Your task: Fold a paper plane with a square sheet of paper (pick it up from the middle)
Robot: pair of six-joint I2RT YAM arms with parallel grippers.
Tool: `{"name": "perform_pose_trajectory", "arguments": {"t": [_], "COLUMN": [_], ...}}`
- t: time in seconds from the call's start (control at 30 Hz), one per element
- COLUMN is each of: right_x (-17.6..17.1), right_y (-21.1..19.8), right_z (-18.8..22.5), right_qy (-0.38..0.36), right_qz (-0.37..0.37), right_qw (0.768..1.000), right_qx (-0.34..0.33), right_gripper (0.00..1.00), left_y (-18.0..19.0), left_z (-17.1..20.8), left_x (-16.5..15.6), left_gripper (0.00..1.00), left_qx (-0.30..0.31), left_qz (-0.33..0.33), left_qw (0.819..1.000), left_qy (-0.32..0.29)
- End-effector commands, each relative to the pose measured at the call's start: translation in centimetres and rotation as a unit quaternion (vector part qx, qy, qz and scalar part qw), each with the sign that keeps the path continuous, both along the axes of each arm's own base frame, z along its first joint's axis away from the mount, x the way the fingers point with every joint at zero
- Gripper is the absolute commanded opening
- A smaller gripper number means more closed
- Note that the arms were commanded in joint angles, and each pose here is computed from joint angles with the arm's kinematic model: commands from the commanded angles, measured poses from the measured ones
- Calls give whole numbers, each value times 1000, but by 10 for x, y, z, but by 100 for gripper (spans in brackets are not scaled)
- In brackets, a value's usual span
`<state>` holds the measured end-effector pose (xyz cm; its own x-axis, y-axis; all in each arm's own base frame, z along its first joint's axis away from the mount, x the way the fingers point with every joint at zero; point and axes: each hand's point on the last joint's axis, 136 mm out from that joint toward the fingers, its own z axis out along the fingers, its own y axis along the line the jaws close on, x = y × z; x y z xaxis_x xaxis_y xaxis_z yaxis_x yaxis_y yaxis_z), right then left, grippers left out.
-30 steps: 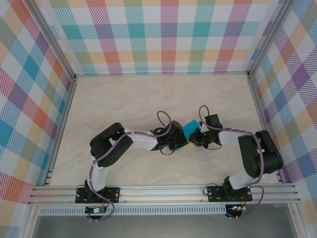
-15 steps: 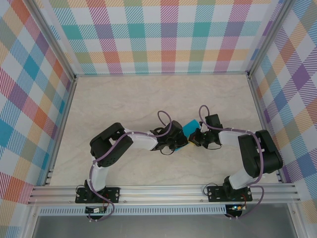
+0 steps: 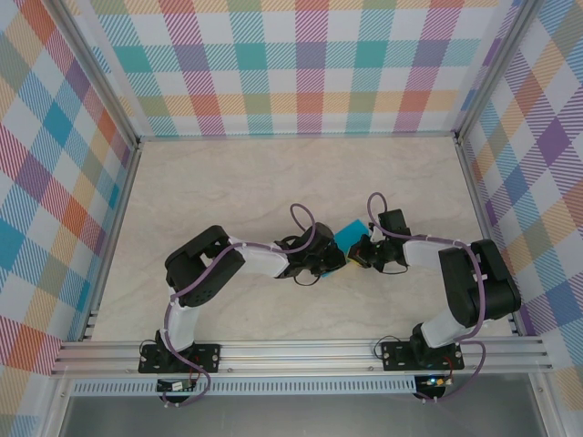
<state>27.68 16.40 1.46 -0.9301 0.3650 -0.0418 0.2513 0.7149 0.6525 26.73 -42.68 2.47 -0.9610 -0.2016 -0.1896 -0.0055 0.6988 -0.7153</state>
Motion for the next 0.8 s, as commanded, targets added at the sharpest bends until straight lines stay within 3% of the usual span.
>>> {"name": "perform_pose_trajectory", "arguments": {"t": [0.0,0.43,0.77], "right_x": [8,27,52], "right_y": [-6,-44,-65], "right_z": [-1,-13,2], "right_qy": [-4,11,7], "right_qz": [-18,-86,-129], "right_qw": [1000,995,991], "right_qx": [-8,-42,-18], "right_gripper": [0,0,0], "left_y": [13,36,32], "left_z": [-9,-29,-23], "left_x": [-10,-17,-14], "left_gripper": [10,1,1], "left_qx": [26,77,75], "left_qz": [-5,7,-5], "left_qw": [1000,996,996], "left_qy": [8,41,40]}}
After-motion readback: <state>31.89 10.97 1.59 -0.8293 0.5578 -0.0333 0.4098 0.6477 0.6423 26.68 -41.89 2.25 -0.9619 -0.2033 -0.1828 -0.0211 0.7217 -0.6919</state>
